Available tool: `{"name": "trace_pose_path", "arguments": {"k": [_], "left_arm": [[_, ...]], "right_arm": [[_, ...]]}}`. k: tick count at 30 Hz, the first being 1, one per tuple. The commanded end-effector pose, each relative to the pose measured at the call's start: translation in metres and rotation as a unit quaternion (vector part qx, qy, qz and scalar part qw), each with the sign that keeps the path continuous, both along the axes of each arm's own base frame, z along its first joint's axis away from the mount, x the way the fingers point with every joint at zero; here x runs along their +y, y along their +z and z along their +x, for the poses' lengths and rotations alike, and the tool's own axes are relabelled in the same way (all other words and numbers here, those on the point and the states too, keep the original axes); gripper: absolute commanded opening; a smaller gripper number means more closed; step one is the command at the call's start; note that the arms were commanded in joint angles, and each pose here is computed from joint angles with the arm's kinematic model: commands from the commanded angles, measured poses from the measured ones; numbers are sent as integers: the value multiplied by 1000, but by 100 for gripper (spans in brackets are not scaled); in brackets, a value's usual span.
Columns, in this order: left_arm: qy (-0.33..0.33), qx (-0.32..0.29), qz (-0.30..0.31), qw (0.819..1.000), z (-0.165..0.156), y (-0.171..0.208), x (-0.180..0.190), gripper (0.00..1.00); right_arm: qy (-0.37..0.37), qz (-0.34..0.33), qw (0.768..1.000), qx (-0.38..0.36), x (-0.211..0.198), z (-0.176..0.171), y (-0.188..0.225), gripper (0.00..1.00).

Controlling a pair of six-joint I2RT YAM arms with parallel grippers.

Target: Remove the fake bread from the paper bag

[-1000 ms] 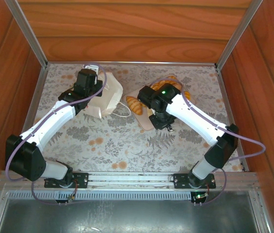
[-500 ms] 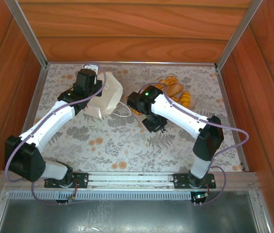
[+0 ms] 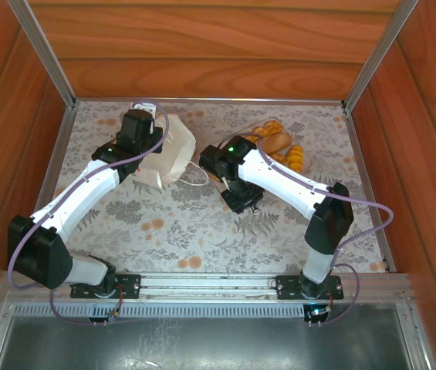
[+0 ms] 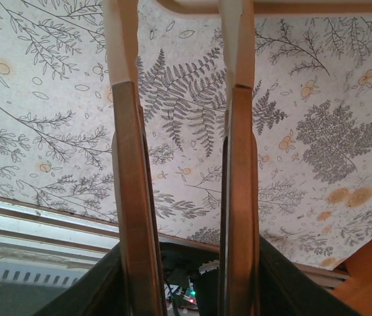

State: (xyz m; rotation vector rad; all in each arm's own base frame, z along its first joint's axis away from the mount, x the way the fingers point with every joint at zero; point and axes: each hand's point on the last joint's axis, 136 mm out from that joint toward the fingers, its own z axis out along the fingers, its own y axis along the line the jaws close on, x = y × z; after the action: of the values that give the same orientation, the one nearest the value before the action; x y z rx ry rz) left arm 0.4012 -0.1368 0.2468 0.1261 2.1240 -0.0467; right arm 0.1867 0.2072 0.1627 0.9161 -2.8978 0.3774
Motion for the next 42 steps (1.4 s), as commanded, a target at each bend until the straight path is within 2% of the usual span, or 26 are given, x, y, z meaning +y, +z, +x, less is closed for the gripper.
{"name": "trace_pose_path", "arguments": {"k": [1, 10, 14, 22, 37, 42], "left_arm": [[10, -5, -9, 1000, -2, 7, 5, 0], [8, -8, -12, 1000, -3, 11, 5, 0], [8, -10, -13, 1000, -4, 12, 5, 0], [6, -9, -17, 1000, -7, 12, 5, 0], [5, -10, -18, 1000, -7, 10, 5, 0], [3, -10, -19, 1000, -6, 11, 3, 0]], "right_arm": [[-7, 9, 1000, 6, 5, -5, 5, 44], [-16, 21, 999, -23, 4, 0, 29, 43], [-18, 41, 998, -34, 10, 4, 31, 39], [-53, 67, 996, -38, 20, 31, 5, 30], [-84, 24, 996, -31, 13, 52, -22, 30], [-87, 51, 995, -20, 25, 52, -21, 30]]}}
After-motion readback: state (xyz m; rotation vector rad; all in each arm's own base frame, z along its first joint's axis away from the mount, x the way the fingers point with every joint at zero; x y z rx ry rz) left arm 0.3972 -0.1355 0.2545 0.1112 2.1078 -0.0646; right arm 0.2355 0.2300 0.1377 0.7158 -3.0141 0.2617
